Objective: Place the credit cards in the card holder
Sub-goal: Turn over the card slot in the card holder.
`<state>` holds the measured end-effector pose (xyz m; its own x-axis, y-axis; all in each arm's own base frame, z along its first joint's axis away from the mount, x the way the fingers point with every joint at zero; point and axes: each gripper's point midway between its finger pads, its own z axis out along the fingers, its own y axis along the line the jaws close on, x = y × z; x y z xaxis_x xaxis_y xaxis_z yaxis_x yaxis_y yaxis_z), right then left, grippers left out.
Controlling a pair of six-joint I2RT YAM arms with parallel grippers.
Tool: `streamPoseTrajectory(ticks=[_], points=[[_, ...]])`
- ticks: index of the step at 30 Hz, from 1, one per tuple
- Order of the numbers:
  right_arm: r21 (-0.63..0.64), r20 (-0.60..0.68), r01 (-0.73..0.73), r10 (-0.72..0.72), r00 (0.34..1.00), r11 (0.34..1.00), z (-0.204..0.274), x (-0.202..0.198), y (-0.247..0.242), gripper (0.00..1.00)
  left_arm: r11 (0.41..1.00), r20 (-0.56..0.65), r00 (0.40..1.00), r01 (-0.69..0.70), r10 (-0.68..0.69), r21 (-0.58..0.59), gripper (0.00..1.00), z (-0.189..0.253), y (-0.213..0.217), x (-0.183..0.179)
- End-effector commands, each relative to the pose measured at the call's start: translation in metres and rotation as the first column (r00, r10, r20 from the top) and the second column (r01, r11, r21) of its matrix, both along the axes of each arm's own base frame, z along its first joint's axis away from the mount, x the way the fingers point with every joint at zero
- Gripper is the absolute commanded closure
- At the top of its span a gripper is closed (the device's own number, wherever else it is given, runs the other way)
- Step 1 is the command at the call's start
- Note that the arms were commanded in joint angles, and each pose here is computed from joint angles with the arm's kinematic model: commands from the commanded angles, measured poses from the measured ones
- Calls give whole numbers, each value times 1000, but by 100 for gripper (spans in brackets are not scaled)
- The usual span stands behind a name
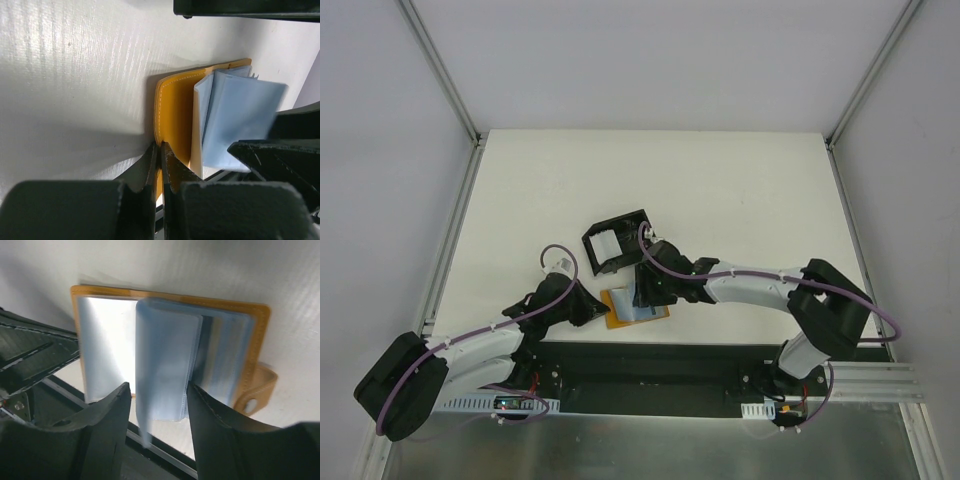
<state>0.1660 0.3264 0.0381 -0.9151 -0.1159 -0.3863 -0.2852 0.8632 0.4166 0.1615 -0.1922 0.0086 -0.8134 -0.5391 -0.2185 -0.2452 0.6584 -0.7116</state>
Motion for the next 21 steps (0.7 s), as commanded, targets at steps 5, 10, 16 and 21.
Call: streamPoseTrajectory(ticks=[5, 10, 16, 21], points=[[75, -4, -96, 96, 995, 993, 20, -8, 42, 50, 991, -99, 995, 9, 4, 134, 100, -34, 25, -21], [184, -15, -167, 173, 985, 969, 38, -14, 72, 49, 991, -101, 995, 3, 11, 136, 100, -35, 26, -22], [321, -4, -256, 271, 962, 912, 65, -28, 98, 48, 991, -120, 993, -3, 19, 132, 100, -39, 27, -23], [364, 91, -292, 278, 956, 885, 100, -22, 95, 47, 992, -120, 992, -13, 28, 123, 100, -41, 29, -24]])
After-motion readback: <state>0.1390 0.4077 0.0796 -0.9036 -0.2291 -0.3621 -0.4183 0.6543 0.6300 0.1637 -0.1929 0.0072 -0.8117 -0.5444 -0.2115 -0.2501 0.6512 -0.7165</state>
